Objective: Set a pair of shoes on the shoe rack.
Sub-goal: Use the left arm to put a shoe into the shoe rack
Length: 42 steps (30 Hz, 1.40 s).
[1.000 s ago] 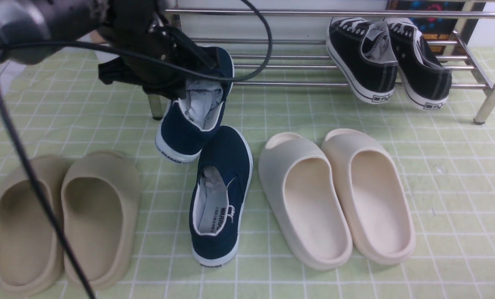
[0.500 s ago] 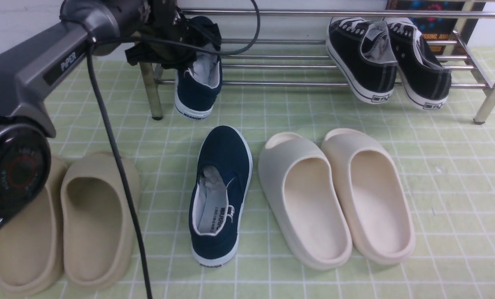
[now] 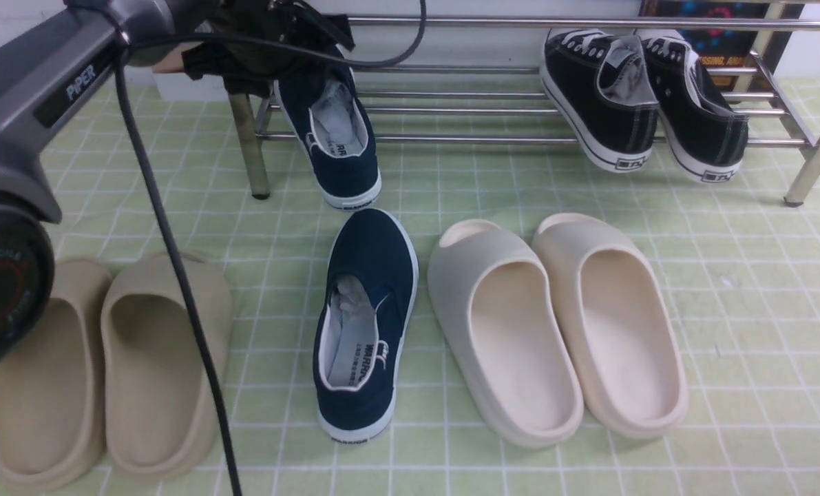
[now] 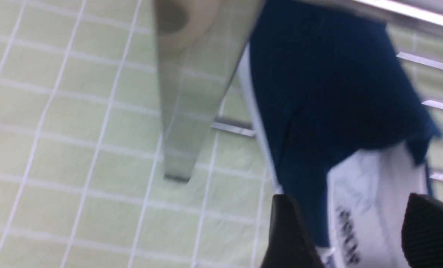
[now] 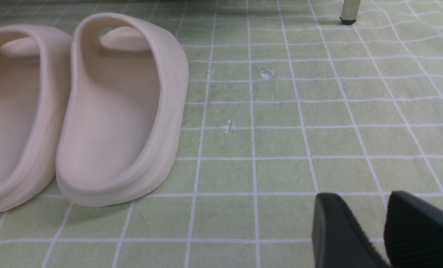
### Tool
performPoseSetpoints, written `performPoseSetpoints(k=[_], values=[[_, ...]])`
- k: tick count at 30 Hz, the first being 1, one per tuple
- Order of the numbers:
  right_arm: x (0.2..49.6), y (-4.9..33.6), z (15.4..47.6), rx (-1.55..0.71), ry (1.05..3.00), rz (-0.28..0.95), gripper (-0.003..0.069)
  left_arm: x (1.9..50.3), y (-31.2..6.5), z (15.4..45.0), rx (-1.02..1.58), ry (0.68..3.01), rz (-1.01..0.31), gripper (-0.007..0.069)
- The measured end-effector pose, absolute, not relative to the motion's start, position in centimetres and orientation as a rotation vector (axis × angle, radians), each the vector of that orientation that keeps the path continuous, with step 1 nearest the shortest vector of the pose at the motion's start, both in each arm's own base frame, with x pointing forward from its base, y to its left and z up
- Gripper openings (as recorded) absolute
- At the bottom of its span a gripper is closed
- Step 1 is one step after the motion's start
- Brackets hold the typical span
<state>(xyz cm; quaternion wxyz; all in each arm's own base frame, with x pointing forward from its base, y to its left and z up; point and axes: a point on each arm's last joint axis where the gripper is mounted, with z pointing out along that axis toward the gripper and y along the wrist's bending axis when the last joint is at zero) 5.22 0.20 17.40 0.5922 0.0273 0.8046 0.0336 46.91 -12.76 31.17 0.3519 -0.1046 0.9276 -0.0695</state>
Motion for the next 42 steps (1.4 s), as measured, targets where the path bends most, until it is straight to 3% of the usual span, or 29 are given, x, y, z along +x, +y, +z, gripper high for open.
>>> performPoseSetpoints(k=[9,11,16,17,22,34,39,42], values=[[5.2,0.2,17.4,0.063,1.872,0.078,0.0239,47.9,-14.0,26.3,-0.216,2.544,-0.197,0.0351],[5.2,0.2,17.4,0.063,1.872,0.078,0.0239,48.2,-14.2,25.6,-0.208,2.540,-0.202,0.0292],[5.2,0.2,17.4,0.063,1.872,0.078,0.0239,48.6,-14.0,25.8,-0.208,2.492,-0.178,0.0020],[5.2,0.2,17.4,0.063,1.872,0.078,0.0239,48.7,-14.0,25.8,-0.201,2.485,-0.166,0.0009],[5.2,0.2,17.4,0.063,1.872,0.078,0.0239,49.1,-13.7,26.7,-0.157,2.429,-0.142,0.0015],[5.2,0.2,17.4,0.063,1.872,0.078,0.0239,50.2,-14.2,27.6,-0.197,2.297,-0.227,0.0033],[5.2,0.2,17.4,0.063,1.872,0.078,0.0239,50.5,-14.3,28.0,-0.191,2.249,-0.245,0.0179],[5.2,0.2,17.4,0.063,1.872,0.078,0.0239,50.3,-14.2,28.5,-0.191,2.251,-0.233,0.0321]])
